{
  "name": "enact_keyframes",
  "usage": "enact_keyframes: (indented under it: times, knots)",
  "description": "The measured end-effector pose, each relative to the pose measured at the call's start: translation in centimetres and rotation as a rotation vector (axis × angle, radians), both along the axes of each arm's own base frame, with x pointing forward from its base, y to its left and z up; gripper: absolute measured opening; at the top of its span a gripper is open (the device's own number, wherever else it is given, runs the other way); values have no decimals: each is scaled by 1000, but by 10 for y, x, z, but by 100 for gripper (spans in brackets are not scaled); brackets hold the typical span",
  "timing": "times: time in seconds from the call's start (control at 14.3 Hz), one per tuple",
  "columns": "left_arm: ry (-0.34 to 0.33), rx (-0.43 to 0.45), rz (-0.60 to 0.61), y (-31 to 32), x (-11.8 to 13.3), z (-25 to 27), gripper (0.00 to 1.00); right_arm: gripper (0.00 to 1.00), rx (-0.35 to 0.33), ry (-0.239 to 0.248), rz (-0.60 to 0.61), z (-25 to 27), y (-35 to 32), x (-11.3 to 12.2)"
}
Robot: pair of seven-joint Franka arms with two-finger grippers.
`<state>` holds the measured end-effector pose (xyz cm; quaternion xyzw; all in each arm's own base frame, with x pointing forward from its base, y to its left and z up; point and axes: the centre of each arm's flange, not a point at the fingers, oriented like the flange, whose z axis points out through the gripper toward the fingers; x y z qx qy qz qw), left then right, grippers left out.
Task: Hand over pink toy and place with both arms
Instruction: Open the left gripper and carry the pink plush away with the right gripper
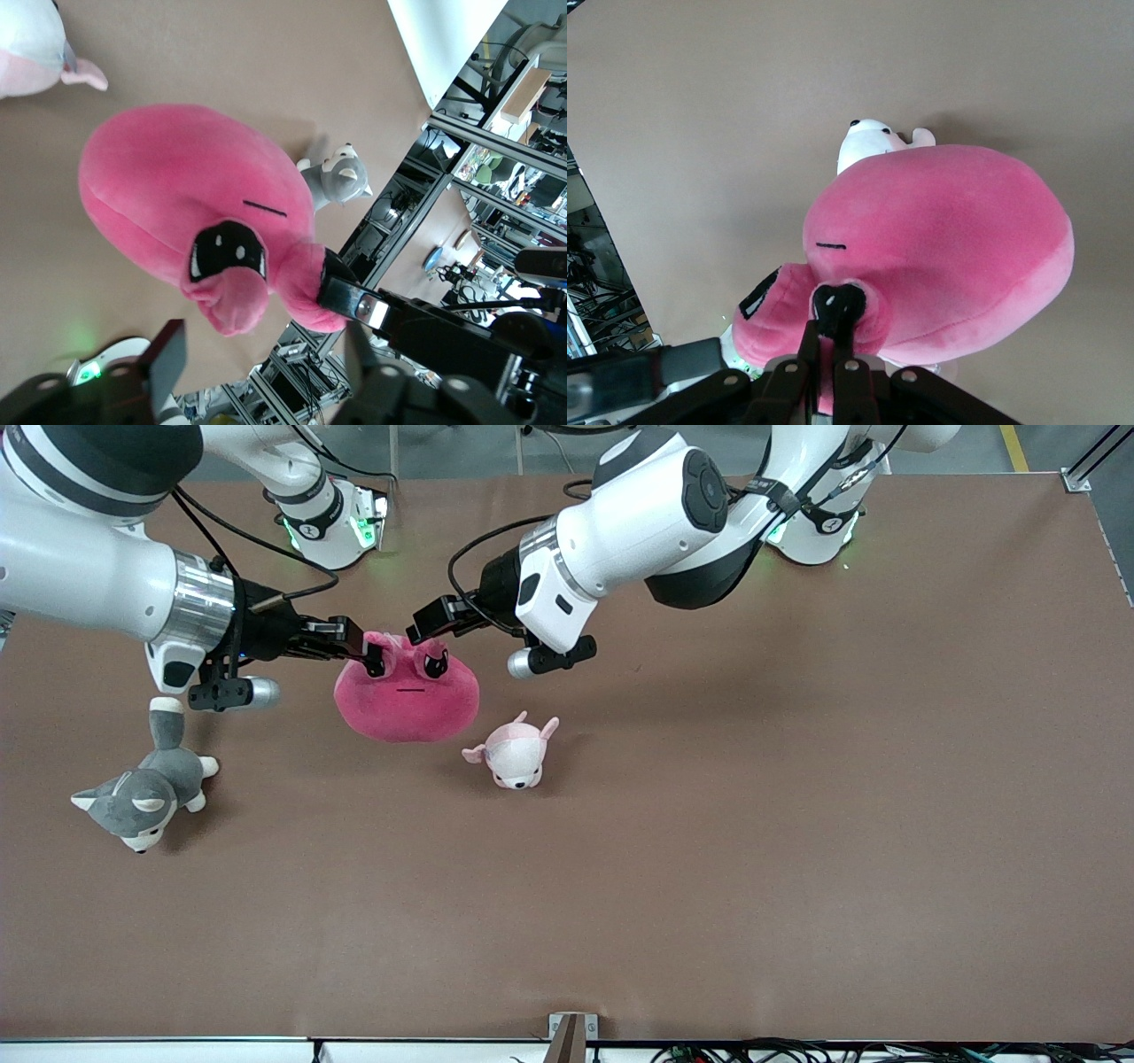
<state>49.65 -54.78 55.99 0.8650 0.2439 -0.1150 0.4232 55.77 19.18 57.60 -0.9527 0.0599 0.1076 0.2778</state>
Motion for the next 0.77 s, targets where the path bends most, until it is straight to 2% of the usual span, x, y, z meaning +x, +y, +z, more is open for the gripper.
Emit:
enact_keyframes:
  times: [0.07,0.14,0.35,0.49,0.77]
  knots:
    - [-26,20,-5,2,1,1,98,8,1,-3,0,-4,-7,4]
    - [-55,55,-18,4,3,1,100,8,2,-6,1,-9,-16,9]
    - [-126,215,-55,31,19,0,100,8,10,-18,5,-35,-60,31]
    - [-198,342,-54,61,37,6,100,8,21,-29,24,-60,-92,45]
    - [-275,614,-112,125,64,6,100,8,55,-46,64,-121,-165,69]
